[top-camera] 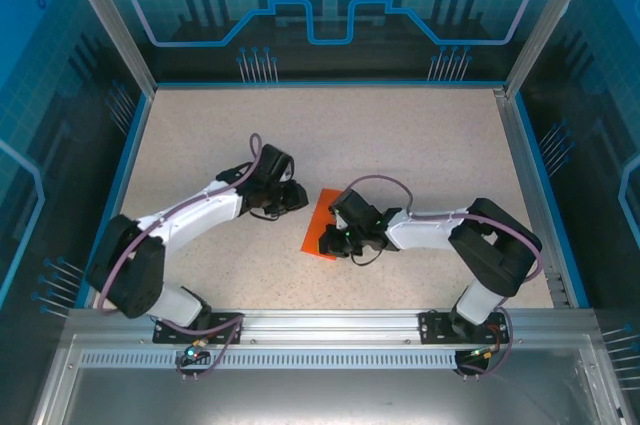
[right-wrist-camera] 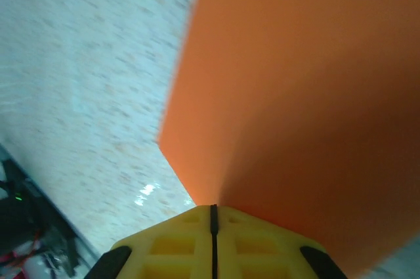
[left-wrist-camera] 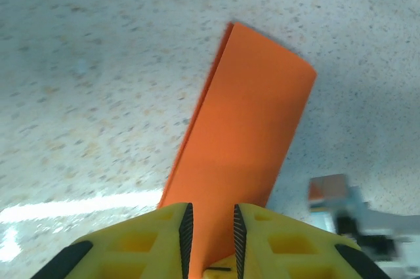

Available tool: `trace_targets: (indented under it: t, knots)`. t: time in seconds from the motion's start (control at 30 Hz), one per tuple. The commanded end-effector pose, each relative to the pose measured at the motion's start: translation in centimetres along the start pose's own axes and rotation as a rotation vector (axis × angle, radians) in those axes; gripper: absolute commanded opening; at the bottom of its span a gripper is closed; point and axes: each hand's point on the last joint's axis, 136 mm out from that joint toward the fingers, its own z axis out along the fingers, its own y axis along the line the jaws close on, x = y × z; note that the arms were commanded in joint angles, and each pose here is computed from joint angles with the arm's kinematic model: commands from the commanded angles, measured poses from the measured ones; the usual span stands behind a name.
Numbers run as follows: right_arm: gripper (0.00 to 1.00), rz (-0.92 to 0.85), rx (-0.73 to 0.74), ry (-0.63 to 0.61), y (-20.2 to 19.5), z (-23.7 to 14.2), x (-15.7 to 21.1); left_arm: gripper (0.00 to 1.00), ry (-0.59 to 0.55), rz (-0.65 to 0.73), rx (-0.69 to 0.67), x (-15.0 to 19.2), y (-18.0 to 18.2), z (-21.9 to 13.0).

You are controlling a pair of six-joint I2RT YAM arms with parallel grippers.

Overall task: Fold a paper plane with a square sheet of paper (pick it up from the middle)
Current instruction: Rotate the square sheet of paper at the center of the table.

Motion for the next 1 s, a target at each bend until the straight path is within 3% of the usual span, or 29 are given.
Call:
trace_targets:
  t: [0.0,0.2,0.5,0.77,0.97]
  knots:
    - [0.09,-0.052,-0.008,-0.098,2.4,-1.9,-2.7,0.27,-0.014,-0.08,-0.109,1.5,3.8,-0.8]
    - [0.09,-0.069,0.109,-0.121,0.2,-2.7,-5.5,0.31,-0.044,-0.123,-0.097,2.7,5.0,-2.3]
    - [0.09,-0.011,0.268,-0.074,-3.4,-1.3,-7.4,0.3,0.048,-0.079,0.02,4.9,2.8,-1.9]
    - [0.08,0.047,0.227,-0.093,-4.4,-0.3,-7.9,0.24,0.129,-0.031,0.172,7.2,-2.2,-0.1]
    - [0.1,-0.007,0.012,-0.166,-1.8,-2.5,-9.4,0.18,0.162,-0.015,0.216,8.7,-4.8,1.8]
